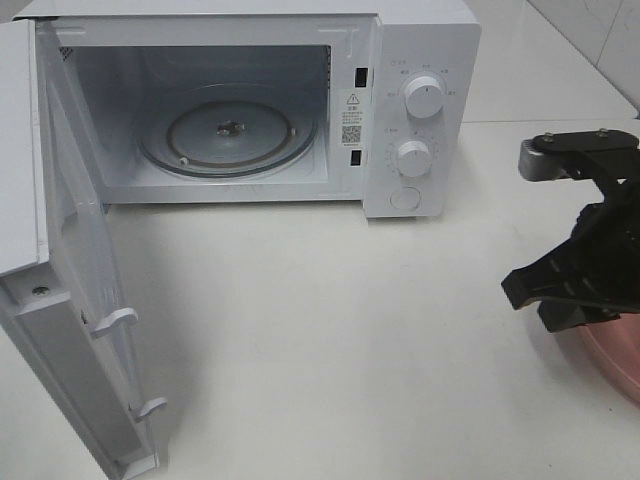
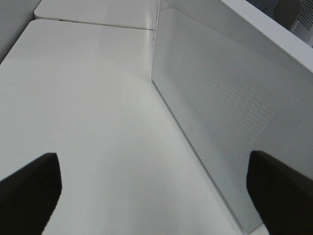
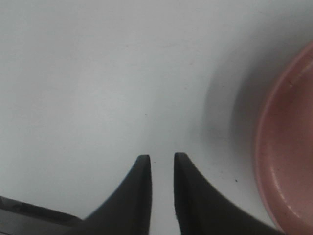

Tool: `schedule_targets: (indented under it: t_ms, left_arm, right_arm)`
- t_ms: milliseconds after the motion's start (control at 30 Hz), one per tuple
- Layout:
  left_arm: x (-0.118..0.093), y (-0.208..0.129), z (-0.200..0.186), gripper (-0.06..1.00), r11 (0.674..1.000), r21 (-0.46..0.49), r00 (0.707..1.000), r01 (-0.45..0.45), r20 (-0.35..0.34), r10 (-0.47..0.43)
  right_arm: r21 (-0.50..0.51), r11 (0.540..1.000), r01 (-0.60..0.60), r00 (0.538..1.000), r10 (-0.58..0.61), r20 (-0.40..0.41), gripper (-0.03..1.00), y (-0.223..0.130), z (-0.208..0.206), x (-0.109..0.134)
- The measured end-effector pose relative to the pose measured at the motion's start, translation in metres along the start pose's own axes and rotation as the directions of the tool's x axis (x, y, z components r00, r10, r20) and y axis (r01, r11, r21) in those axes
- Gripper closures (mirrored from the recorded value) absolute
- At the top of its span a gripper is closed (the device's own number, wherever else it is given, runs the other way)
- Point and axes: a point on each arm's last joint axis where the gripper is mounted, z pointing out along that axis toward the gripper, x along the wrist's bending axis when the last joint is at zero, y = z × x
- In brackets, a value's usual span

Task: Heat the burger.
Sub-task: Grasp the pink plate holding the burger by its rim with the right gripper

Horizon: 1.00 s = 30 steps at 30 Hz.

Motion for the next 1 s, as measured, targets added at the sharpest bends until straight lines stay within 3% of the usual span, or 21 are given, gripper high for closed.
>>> schedule_targets:
  t_ms: [100, 200, 233, 267, 300, 333, 367, 400, 433, 500, 800, 1000]
  left_arm:
    - [0.0, 0.0, 0.0, -0.03, 1.0, 0.0, 1.0, 0.0, 0.0, 0.0]
    - [0.0, 0.0, 0.0, -0.03, 1.0, 0.0, 1.0, 0.0, 0.0, 0.0]
    - [0.0, 0.0, 0.0, -0.03, 1.0, 0.0, 1.0, 0.0, 0.0, 0.0]
    - [0.0, 0.0, 0.0, -0.03, 1.0, 0.0, 1.0, 0.0, 0.0, 0.0]
    - [0.0, 0.0, 0.0, -0.03, 1.0, 0.0, 1.0, 0.0, 0.0, 0.0]
    - [0.0, 0.0, 0.0, -0.03, 1.0, 0.0, 1.0, 0.0, 0.0, 0.0]
    - [0.0, 0.0, 0.0, -0.03, 1.0, 0.0, 1.0, 0.0, 0.0, 0.0]
    - [0.0, 0.0, 0.0, -0.03, 1.0, 0.0, 1.0, 0.0, 0.0, 0.0]
    - [0.0, 0.0, 0.0, -0.03, 1.0, 0.0, 1.0, 0.0, 0.0, 0.0]
    - [0.0, 0.0, 0.0, -0.03, 1.0, 0.0, 1.0, 0.0, 0.0, 0.0]
    - [0.0, 0.0, 0.0, -0.03, 1.0, 0.0, 1.0, 0.0, 0.0, 0.0]
    - [0.0, 0.0, 0.0, -0.03, 1.0, 0.0, 1.0, 0.0, 0.0, 0.0]
  right_arm:
    - [0.006, 0.999, -0.054, 0.998, 0.053, 0.039, 0.76, 0.0, 0.0, -0.013]
    - [-0.001, 0.994, -0.106, 0.991, 0.105, 0.083, 0.64, 0.0, -0.001, -0.027]
    - [-0.007, 0.993, -0.122, 0.987, 0.122, 0.109, 0.52, 0.0, -0.002, -0.035]
    - [-0.007, 0.993, -0.122, 0.987, 0.122, 0.109, 0.52, 0.0, -0.002, -0.035]
    - [-0.009, 0.992, -0.124, 0.985, 0.124, 0.121, 0.45, 0.0, -0.002, -0.038]
    - [-0.013, 0.992, -0.122, 0.983, 0.123, 0.138, 0.29, 0.0, -0.003, -0.042]
    - [-0.013, 0.992, -0.122, 0.983, 0.123, 0.138, 0.29, 0.0, -0.003, -0.042]
    - [-0.02, 0.993, -0.117, 0.982, 0.119, 0.147, 0.16, 0.0, -0.003, -0.044]
    - [-0.02, 0.993, -0.117, 0.982, 0.119, 0.147, 0.16, 0.0, -0.003, -0.044]
    - [-0.04, 0.993, -0.108, 0.982, 0.113, 0.15, 0.03, 0.002, -0.003, -0.044]
    - [-0.06, 0.993, -0.102, 0.983, 0.11, 0.145, -0.01, 0.006, 0.001, -0.044]
    - [0.007, 0.994, -0.109, 0.984, 0.107, 0.145, 0.01, 0.009, 0.023, -0.045]
